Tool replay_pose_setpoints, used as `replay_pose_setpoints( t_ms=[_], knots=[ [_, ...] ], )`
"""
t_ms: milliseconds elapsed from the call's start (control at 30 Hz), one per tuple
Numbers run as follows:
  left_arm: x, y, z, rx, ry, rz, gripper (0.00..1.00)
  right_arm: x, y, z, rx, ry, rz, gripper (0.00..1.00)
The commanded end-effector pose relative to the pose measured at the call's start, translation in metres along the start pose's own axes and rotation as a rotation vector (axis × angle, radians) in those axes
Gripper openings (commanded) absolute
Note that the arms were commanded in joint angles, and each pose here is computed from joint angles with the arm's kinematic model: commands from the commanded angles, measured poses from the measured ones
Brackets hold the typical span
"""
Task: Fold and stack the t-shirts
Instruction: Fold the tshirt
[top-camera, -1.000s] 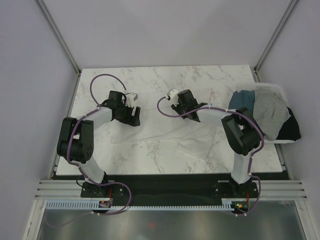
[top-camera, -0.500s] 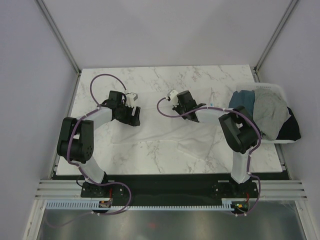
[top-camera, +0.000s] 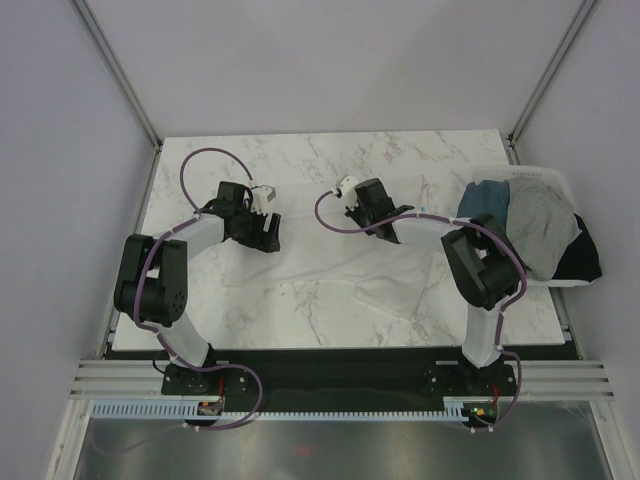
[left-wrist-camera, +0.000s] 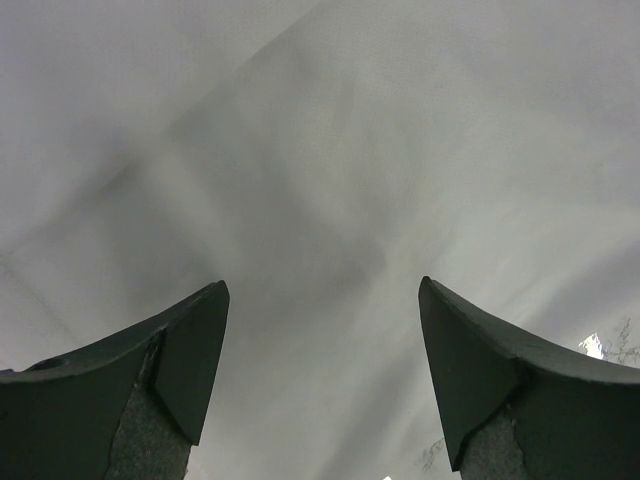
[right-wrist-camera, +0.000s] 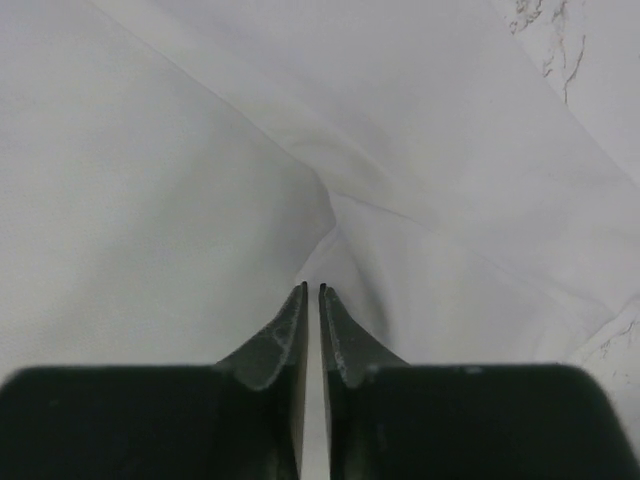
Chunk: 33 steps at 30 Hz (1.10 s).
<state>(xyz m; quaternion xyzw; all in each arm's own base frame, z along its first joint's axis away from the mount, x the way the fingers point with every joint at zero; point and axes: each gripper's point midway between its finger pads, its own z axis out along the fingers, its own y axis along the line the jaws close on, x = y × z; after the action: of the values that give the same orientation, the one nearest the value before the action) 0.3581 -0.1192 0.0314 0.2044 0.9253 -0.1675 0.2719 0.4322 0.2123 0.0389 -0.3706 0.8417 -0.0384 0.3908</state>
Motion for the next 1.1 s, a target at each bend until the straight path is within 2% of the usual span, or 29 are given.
replay_pose_setpoints(
  t_ms=[0,200,467,667,867,1067],
  knots=[
    [-0.007,-0.001,-0.001,0.005,-0.023,-0.018,0.84,-0.017,-0.014,-0.002,0.061,-0.033,0.006,0.22],
    [-0.006,0.000,0.000,0.002,-0.019,-0.020,0.84,-0.020,-0.019,0.005,0.096,-0.039,0.011,0.33],
    [-0.006,-0.001,0.001,0.005,-0.018,-0.020,0.83,-0.014,-0.016,0.012,0.095,-0.021,0.003,0.30],
    [-0.007,-0.001,-0.001,0.003,-0.022,-0.018,0.83,-0.010,-0.017,0.015,0.104,-0.006,-0.002,0.24],
    [-0.007,-0.001,-0.001,0.003,-0.023,-0.018,0.83,-0.018,-0.019,0.008,0.097,-0.031,0.006,0.03],
    [-0.008,-0.001,-0.001,0.003,-0.025,-0.017,0.83,-0.040,-0.014,-0.008,0.042,-0.099,0.049,0.00]
  ],
)
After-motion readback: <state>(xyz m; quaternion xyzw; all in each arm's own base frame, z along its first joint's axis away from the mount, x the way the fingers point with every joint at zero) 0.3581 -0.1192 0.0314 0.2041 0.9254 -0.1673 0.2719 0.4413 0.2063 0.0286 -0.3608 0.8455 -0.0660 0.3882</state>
